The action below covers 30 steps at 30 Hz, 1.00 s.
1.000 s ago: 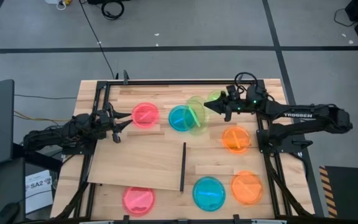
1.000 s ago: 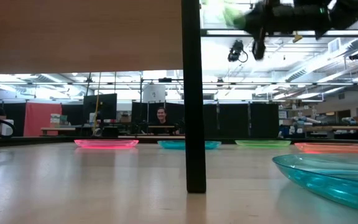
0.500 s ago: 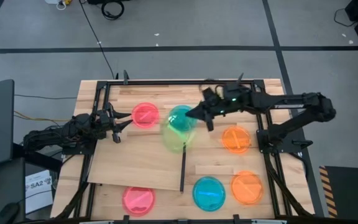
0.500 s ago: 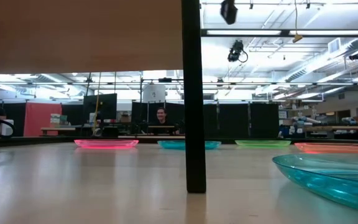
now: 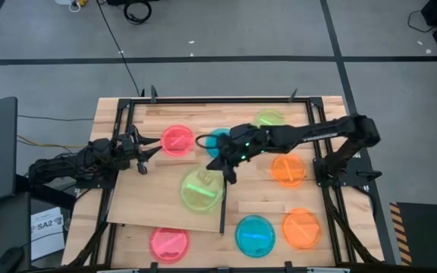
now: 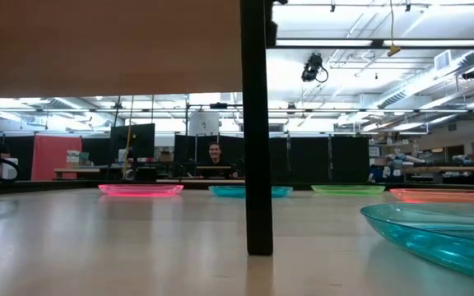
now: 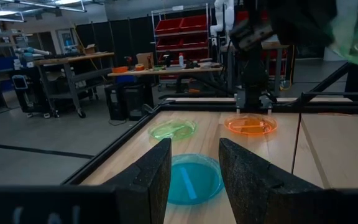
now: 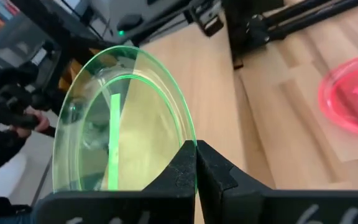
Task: Place and stack plates onto a shelf
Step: Put the bottom green plate on the shelf
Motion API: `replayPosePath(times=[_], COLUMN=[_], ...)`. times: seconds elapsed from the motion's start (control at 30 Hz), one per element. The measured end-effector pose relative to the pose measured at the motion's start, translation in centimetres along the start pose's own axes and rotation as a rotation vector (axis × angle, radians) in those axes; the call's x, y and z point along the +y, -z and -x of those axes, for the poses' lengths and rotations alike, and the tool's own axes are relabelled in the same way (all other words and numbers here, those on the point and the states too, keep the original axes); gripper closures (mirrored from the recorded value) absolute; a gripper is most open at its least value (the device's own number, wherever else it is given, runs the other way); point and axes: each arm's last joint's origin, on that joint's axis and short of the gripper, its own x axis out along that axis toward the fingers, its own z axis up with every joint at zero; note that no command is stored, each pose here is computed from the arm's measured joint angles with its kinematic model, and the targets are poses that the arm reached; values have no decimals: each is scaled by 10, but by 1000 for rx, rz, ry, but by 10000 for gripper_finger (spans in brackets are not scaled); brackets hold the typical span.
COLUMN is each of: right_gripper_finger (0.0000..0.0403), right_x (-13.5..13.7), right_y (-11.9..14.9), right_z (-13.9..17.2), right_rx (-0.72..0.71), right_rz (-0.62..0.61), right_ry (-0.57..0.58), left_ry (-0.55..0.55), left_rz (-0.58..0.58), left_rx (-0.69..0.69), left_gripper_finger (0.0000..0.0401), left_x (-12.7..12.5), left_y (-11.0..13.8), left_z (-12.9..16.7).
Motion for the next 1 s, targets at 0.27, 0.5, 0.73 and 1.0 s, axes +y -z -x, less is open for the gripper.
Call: replayPosePath(times=[0.27,0.5,0.73,1.0], right_gripper_finger=[396,396,395,395], right_x=[1,-3,-6,-7], right_y=[2,7,13,14], right_z=[-29,-39,-45,-45], right_rx=[35,61,95,107], right_rz=[3,-4,-9,-5], right_ry=[-4,9,22,29], left_ry=[1,1,3,3], left_rz=[-2,-4,-7,-8], left_rx=[9,16,34,37], left_gripper_finger=[259,259,259,259], left_x=[0,0,0,0], left_y=[1,2,3,4], left_z=[0,0,0,0])
